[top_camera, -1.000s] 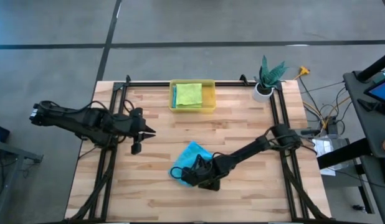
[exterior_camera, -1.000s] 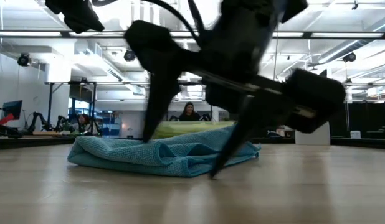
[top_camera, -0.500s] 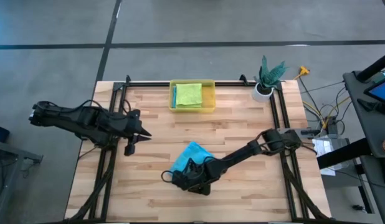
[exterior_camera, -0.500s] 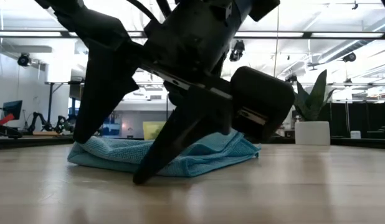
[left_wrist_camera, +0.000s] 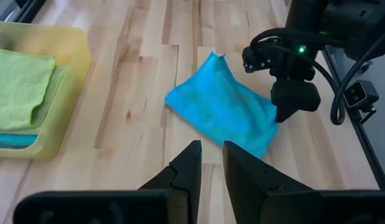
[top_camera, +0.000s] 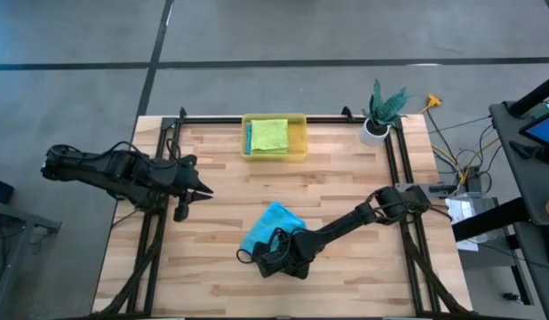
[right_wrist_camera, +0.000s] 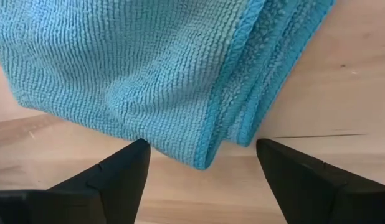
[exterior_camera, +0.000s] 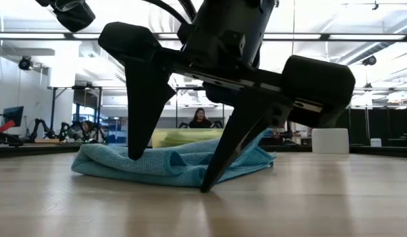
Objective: Fold microfiber towels
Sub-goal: Stack the blue microfiber cloth on the green microfiber cloth in the yellow bin
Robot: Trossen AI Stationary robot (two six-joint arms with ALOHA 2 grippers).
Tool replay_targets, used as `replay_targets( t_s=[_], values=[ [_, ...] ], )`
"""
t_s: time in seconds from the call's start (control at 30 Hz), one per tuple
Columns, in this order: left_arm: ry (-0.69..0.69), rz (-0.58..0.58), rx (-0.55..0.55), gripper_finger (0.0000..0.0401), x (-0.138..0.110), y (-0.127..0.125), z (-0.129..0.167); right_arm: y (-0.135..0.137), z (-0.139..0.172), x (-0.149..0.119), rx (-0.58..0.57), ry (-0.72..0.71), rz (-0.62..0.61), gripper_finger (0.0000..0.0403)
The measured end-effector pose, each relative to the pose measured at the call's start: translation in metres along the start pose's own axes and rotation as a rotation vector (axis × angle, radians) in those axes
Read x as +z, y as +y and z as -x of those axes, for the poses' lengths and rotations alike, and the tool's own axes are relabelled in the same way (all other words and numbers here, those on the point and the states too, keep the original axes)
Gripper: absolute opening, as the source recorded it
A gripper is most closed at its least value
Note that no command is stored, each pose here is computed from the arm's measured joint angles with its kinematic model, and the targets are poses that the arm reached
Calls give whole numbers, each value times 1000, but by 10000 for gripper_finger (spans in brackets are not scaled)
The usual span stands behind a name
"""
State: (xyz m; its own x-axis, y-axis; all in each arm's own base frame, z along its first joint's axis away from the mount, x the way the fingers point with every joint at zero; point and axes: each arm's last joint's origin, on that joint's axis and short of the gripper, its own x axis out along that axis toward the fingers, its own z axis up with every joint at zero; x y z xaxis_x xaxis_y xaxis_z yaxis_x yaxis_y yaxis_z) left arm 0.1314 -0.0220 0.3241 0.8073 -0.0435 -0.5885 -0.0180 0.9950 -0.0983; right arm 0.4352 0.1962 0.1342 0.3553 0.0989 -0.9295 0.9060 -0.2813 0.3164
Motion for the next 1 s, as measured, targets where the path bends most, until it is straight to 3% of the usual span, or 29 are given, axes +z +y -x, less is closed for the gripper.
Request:
replay_targets(
  t_s=[0.43,0.73,1.0],
  values=[
    [69,-7,13,52,5,0,7,-3,-4,9,82,-158,-6,276],
    [82,-6,15,52,10,-2,3,-4,-13,11,136,-181,-9,271],
    [92,26,18,52,15,-3,0,-7,-21,16,174,-182,-4,204]
  ],
)
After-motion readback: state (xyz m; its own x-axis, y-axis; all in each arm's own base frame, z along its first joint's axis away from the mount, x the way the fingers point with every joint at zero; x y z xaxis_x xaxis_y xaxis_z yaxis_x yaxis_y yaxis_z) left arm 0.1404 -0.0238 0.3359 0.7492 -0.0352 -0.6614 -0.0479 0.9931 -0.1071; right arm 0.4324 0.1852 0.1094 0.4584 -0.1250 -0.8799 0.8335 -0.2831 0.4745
